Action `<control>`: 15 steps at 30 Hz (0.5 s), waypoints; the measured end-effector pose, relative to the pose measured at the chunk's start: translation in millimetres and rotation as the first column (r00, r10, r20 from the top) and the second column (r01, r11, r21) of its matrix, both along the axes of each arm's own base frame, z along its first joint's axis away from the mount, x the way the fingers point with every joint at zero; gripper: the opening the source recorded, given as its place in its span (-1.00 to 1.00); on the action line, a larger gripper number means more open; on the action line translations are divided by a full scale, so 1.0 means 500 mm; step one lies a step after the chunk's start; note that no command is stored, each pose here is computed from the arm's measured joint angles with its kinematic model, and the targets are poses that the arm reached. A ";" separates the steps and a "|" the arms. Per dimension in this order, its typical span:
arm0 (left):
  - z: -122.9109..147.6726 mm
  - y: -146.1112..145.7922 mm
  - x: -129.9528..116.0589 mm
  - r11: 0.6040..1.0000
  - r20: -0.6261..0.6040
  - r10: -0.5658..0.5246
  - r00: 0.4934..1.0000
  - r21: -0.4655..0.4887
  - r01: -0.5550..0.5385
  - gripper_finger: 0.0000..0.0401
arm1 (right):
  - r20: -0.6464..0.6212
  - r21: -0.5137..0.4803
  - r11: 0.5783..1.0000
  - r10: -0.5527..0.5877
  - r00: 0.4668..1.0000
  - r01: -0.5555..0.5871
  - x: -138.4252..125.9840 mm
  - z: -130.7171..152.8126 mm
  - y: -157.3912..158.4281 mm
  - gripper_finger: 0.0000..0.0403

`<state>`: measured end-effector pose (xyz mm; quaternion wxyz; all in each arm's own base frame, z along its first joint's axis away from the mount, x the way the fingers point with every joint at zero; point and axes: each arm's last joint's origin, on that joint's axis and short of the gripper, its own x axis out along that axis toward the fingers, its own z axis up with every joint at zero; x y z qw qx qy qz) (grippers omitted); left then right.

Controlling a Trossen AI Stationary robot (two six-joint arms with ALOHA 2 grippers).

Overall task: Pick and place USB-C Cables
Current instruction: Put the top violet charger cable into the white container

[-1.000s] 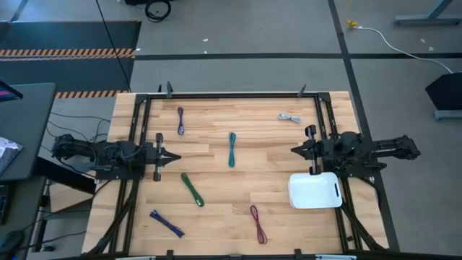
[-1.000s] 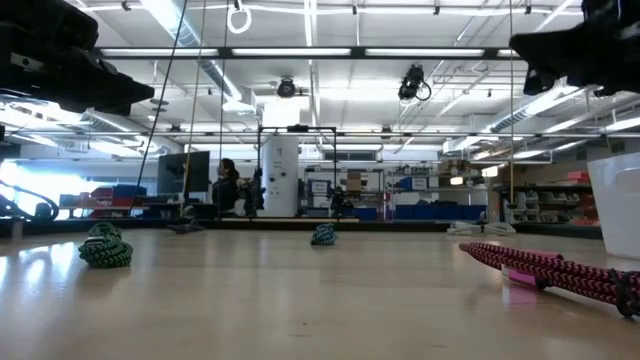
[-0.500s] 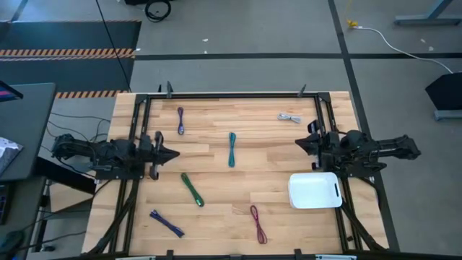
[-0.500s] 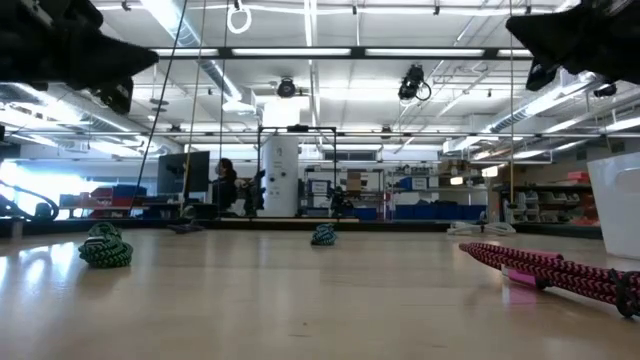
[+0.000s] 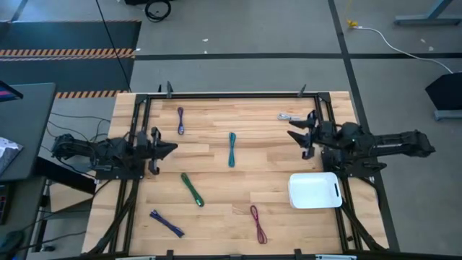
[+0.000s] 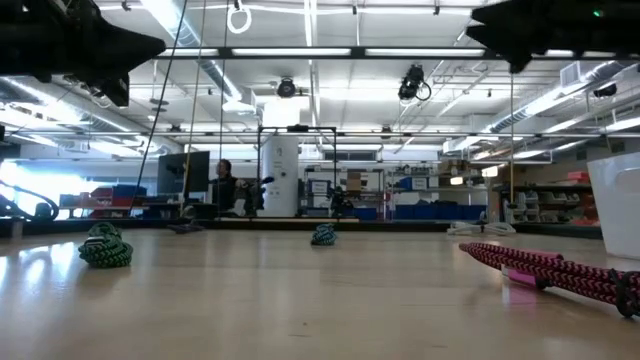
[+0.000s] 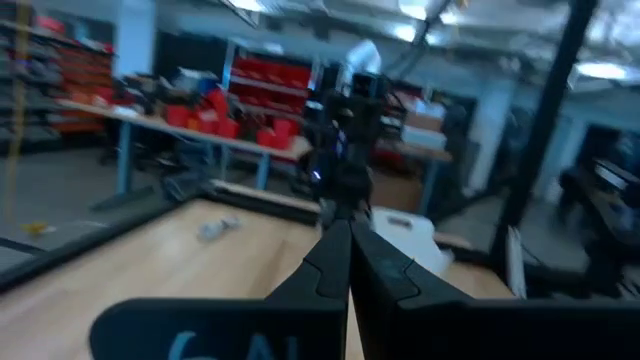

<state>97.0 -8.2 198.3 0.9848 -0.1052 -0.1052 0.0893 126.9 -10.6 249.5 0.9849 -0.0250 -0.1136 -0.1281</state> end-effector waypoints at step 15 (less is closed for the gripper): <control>0.015 0.012 0.002 0.945 -0.056 0.281 0.958 0.193 -0.265 -0.54 | -0.736 -0.009 0.950 -0.217 0.641 0.311 0.254 0.072 -0.150 -0.03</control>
